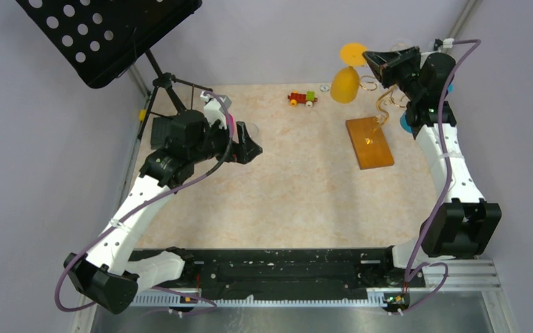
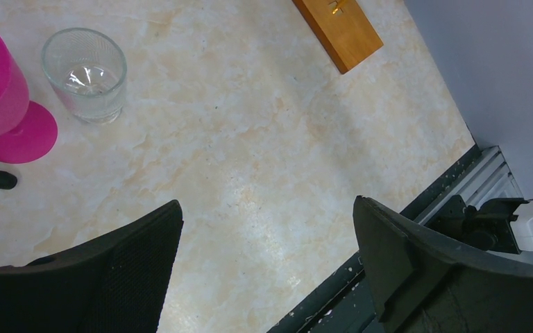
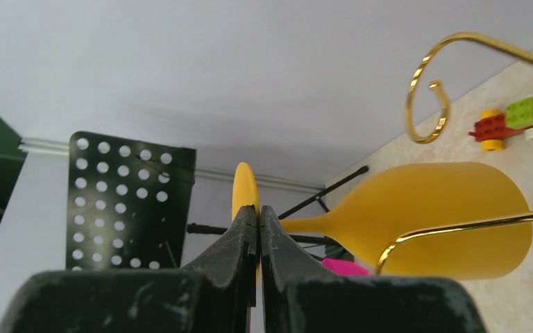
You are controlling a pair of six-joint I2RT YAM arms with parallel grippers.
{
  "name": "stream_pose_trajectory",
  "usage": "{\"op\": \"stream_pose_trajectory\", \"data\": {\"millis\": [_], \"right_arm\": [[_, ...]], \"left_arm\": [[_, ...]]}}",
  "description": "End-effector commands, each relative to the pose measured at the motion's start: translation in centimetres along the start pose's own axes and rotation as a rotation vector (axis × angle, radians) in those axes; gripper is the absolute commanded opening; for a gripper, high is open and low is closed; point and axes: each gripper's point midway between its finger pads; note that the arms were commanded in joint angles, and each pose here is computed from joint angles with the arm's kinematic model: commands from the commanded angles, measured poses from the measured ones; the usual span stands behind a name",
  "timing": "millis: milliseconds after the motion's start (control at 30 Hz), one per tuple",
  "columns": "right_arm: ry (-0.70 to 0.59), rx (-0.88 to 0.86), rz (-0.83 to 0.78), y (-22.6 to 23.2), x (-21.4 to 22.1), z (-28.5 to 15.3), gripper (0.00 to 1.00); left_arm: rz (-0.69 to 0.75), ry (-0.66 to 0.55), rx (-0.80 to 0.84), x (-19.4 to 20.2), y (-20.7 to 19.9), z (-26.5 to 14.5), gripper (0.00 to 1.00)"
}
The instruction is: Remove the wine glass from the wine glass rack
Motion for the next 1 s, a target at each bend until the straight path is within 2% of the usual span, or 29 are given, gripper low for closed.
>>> {"op": "stream_pose_trajectory", "data": {"millis": [0,233,533,800,967], "right_arm": [[0.095,-0.172,-0.004,4.3,2.3,-0.3,0.0],[0.189,-0.29,0.05,7.4,4.7,-2.1,0.0],[0.26,-0.483,0.103,13.8,7.5,-9.3,0.0],[0.319,-0.536,0.161,14.5,10.3,-15.0,0.0],[0.375,-0.574,0.225,13.9,12.4,-17.9,0.0]], "left_arm": [[0.013,-0.075,0.054,-1.7,-1.4,-0.8,0.96],[-0.051,-0.121,0.108,-3.1,-2.9,-1.2,0.96],[-0.306,-0.271,0.541,-8.0,-10.5,-3.1,0.97],[-0.564,-0.365,0.777,-10.8,-12.8,-4.6,0.98],[-0.63,-0.297,0.832,-10.2,-14.3,-3.5,0.97]]}}
Point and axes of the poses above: each gripper's point midway between its finger pads, its own z axis out along the fingers, its own y axis along the line the jaws close on, x = y × z
